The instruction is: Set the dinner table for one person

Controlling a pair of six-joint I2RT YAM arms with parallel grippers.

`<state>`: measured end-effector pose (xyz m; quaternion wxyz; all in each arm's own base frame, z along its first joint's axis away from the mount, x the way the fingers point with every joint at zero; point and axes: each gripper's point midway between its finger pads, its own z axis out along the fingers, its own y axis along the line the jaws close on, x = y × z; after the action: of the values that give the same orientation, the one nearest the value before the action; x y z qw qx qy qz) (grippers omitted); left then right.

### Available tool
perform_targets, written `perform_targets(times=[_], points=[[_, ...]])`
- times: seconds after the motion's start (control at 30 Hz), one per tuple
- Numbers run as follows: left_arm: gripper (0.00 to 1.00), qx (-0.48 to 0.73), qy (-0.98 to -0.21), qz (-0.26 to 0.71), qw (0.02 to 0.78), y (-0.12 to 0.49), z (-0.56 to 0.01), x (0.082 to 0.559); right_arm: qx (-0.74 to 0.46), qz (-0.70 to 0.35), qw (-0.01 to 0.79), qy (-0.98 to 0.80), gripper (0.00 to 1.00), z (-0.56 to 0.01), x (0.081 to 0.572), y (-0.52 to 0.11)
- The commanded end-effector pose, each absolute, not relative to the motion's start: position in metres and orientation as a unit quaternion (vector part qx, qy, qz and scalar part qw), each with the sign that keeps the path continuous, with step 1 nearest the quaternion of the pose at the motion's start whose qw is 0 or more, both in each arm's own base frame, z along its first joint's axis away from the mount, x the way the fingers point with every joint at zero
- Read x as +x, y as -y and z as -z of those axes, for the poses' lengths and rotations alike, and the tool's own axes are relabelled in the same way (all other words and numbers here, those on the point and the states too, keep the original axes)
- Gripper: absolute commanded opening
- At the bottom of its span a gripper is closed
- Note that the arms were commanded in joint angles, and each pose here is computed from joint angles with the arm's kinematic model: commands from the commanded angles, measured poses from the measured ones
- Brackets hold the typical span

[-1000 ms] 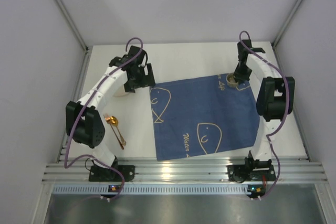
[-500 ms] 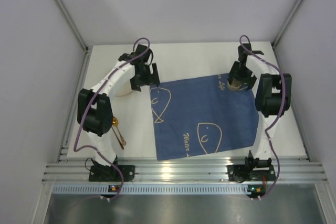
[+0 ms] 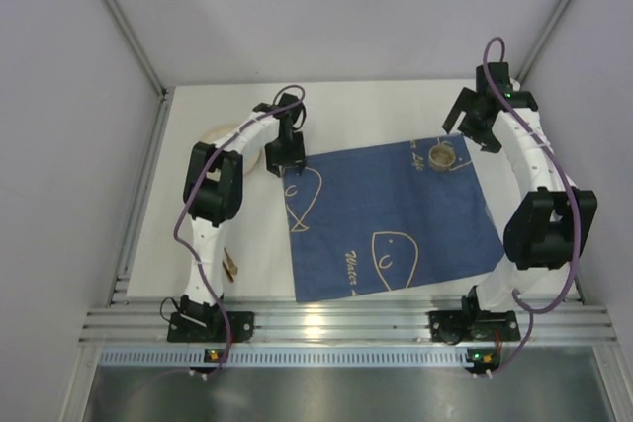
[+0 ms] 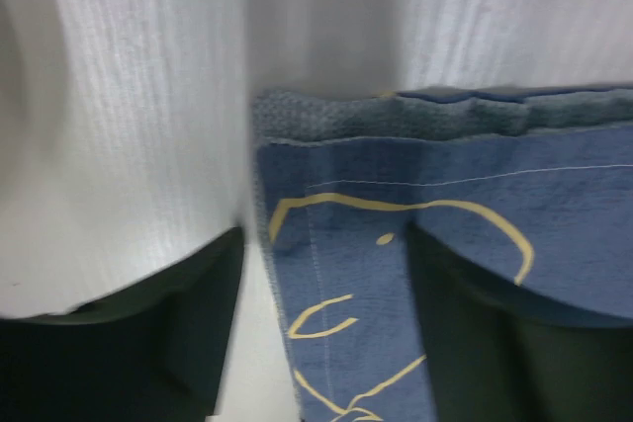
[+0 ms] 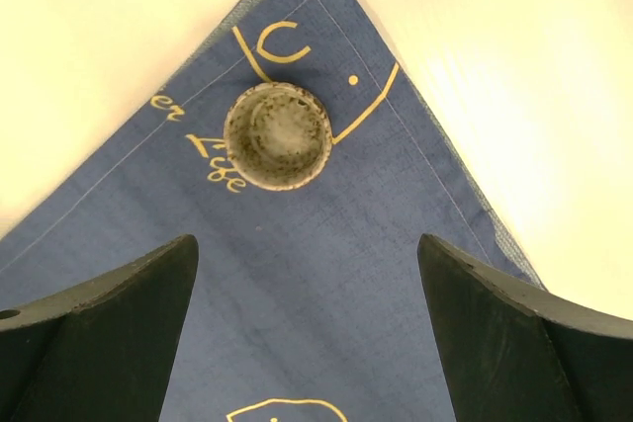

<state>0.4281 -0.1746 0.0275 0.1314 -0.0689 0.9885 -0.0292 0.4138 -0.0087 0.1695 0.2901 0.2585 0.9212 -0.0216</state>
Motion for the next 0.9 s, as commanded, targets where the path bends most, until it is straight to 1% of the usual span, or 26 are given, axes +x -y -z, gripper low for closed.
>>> perform_targets(times=[0.0,0.07,0.1,0.2,0.23,0.4,0.77,0.8,0.87], points=[[0.60,-0.065,-0.987,0.023,0.147,0.165,-0.033,0.442,0.251,0.013,0.288,-0.924,0.93,-0.176,0.395,0.007],[0.47,-0.065,-0.988,0.019,0.142,0.161,-0.026,0.442,0.248,0.014,0.287,-0.925,0.92,-0.176,0.385,0.008],[0.29,-0.069,-0.987,0.019,0.143,0.157,-0.025,0.444,0.248,0.014,0.286,-0.925,0.92,-0.176,0.382,0.008],[0.10,-0.075,-0.988,0.013,0.135,0.144,-0.014,0.445,0.242,0.015,0.280,-0.929,0.92,-0.172,0.373,0.007],[0.00,-0.079,-0.988,0.008,0.133,0.140,-0.011,0.445,0.241,0.015,0.280,-0.929,0.91,-0.172,0.371,0.007],[0.00,-0.089,-0.986,0.011,0.143,0.124,-0.010,0.461,0.236,0.011,0.267,-0.934,0.91,-0.163,0.366,0.005],[0.00,-0.105,-0.979,0.010,0.177,0.097,-0.021,0.505,0.229,0.001,0.264,-0.937,0.90,-0.162,0.368,-0.001],[0.02,-0.108,-0.977,0.004,0.184,0.092,-0.023,0.511,0.227,0.001,0.264,-0.937,0.90,-0.162,0.367,-0.002],[0.04,-0.107,-0.976,-0.001,0.189,0.087,-0.024,0.516,0.224,0.002,0.261,-0.939,0.90,-0.159,0.365,-0.004]])
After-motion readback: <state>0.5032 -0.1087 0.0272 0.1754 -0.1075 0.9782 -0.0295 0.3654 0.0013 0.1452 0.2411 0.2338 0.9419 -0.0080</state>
